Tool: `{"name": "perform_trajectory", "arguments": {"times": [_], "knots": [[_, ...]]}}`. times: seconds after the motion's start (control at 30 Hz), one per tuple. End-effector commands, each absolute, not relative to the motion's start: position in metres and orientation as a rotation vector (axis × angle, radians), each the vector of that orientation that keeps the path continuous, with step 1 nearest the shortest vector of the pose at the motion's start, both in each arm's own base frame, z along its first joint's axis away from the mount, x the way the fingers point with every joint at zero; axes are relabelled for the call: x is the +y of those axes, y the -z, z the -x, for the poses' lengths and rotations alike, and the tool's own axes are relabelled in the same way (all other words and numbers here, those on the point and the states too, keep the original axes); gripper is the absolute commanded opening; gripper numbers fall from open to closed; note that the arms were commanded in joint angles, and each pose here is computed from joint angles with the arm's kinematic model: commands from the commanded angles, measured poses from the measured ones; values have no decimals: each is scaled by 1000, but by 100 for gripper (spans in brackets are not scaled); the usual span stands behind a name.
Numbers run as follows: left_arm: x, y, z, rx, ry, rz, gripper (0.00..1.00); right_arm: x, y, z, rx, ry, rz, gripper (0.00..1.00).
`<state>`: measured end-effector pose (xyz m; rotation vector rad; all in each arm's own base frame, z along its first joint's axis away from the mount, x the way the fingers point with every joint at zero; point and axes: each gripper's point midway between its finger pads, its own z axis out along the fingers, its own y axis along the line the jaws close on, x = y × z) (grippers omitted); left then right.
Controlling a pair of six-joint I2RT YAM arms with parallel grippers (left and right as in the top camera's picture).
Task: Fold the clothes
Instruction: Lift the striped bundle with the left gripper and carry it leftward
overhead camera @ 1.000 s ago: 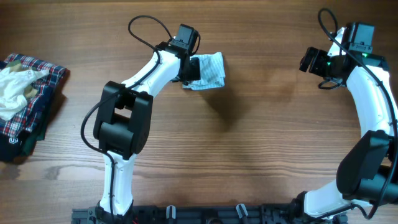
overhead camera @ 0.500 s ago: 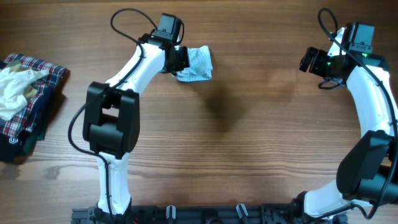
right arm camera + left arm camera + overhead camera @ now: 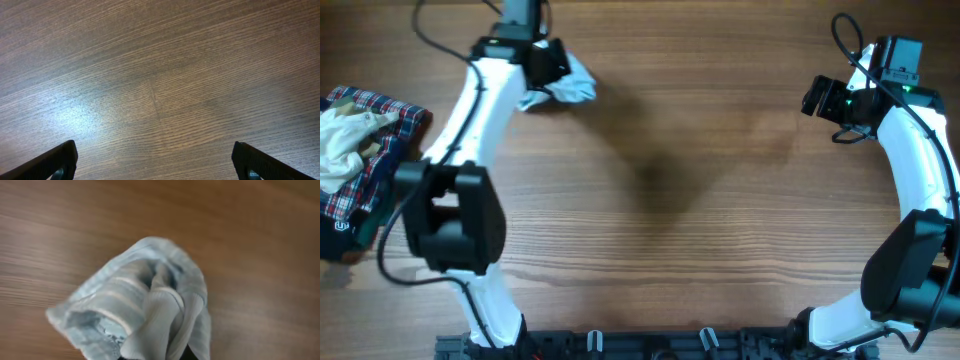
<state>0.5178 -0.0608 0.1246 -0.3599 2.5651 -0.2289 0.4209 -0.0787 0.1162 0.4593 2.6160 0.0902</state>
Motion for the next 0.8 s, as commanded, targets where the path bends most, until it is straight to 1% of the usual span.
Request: {"name": "perform_trajectory", "arguments": {"times": [0.0, 0.2, 0.37, 0.53, 0.7, 0.77], "knots": [[-36, -156, -519, 2509, 249, 373, 4, -79, -112, -418, 2625, -80, -472, 100], [-45, -114, -510, 2627, 238, 380, 4, -79, -112, -419, 2625, -80, -472, 100], [-46, -69, -483, 2798, 209, 485, 4, -79, -112, -418, 2625, -80, -472, 100], [-50, -56, -460, 2885, 185, 610, 4, -79, -112, -419, 2625, -80, -472, 100], [-38, -48, -446, 2910, 82, 707, 4, -79, -112, -419, 2626, -80, -470, 100], [-38, -39, -440, 2921, 76, 732, 11, -79, -112, -419, 2626, -80, -470, 100]]}}
